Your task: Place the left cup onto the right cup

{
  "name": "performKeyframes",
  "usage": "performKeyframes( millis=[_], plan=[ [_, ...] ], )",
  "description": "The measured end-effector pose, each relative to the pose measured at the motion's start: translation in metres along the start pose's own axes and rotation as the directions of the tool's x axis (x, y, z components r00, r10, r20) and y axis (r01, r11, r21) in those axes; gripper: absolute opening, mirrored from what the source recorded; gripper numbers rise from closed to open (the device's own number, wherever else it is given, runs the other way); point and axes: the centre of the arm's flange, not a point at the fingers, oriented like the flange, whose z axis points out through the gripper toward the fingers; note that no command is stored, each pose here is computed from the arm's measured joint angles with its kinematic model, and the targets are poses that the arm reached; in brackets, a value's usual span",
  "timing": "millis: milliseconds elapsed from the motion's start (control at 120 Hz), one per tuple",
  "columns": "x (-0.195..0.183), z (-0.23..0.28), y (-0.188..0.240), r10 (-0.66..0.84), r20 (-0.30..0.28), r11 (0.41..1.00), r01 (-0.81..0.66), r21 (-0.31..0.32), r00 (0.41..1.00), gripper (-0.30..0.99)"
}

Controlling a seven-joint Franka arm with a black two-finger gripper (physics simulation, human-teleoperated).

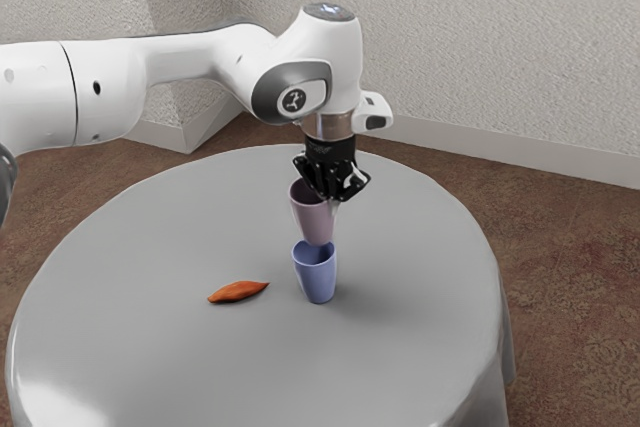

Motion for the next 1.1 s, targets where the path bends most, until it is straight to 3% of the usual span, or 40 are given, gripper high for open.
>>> performKeyframes(
  millis=[733, 925, 1100],
  plan=[
    [-0.011, 0.032, -0.007, -0.079, 0.025, 0.997, 0.079, -0.024, 0.997, -0.09],
    [-0.009, 0.037, -0.010, -0.089, 0.028, 0.995, 0.090, -0.031, 0.996, 0.33],
    [0.004, -0.002, -0.032, -0.127, -0.031, 0.991, 0.126, -0.039, 0.991, 0.53]
  ],
)
